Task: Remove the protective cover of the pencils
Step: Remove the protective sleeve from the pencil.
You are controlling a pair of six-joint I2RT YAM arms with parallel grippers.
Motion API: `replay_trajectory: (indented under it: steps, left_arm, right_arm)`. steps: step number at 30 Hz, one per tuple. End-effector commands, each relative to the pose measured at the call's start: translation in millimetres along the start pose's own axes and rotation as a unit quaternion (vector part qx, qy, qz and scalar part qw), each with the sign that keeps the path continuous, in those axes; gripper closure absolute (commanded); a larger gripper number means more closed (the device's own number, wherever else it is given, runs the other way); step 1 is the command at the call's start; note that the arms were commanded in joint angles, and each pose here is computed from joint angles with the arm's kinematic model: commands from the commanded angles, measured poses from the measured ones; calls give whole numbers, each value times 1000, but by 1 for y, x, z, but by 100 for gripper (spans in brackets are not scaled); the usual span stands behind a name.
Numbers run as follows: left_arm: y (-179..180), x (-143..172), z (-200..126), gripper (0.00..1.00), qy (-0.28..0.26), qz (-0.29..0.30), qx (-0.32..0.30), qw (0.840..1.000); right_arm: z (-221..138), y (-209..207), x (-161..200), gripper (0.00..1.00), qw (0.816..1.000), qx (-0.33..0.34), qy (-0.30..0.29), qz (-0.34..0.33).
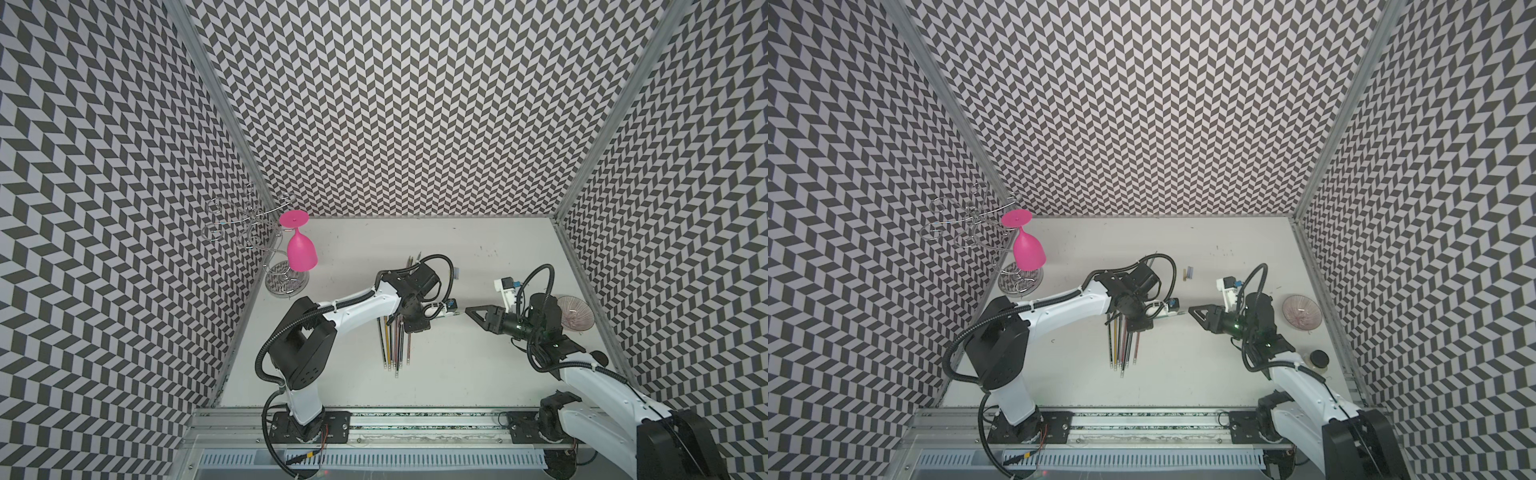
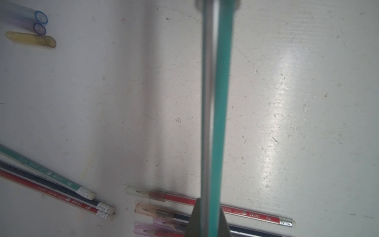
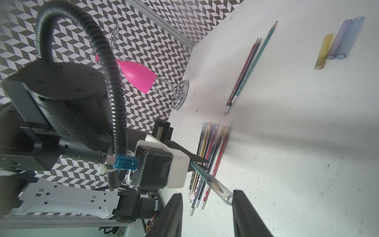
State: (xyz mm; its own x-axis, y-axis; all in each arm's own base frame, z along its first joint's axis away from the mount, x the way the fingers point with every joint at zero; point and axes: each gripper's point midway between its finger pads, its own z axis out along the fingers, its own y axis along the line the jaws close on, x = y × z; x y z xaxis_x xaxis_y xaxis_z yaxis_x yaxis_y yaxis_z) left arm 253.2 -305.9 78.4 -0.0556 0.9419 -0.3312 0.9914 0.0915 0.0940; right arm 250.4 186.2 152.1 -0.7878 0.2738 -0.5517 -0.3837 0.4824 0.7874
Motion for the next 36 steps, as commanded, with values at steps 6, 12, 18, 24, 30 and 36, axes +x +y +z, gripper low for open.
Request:
replay_trajectory:
  steps: [6,12,18,24,30,36]
  left_arm:
    - [1,-9,-11,100,-26,3,-3,1000]
    - [1,-9,-10,100,-25,1,-3,1000]
    - [1,-9,-10,100,-25,1,-1,1000]
    - [-1,-11,-10,100,-28,2,5,1000]
    - [-1,-12,-10,100,-29,3,4,1000]
    - [-2,-14,-12,100,-35,3,7,999]
  right_arm:
    - [3,9,4,61,999,-42,5,-2]
    - [-3,-9,-13,60,999,41,-32,-14]
    - [-1,-6,-10,60,999,21,-31,-11]
    - [7,12,2,60,998,-59,10,0]
    - [9,14,2,63,997,-74,15,9]
    - [10,15,2,70,996,-83,13,18]
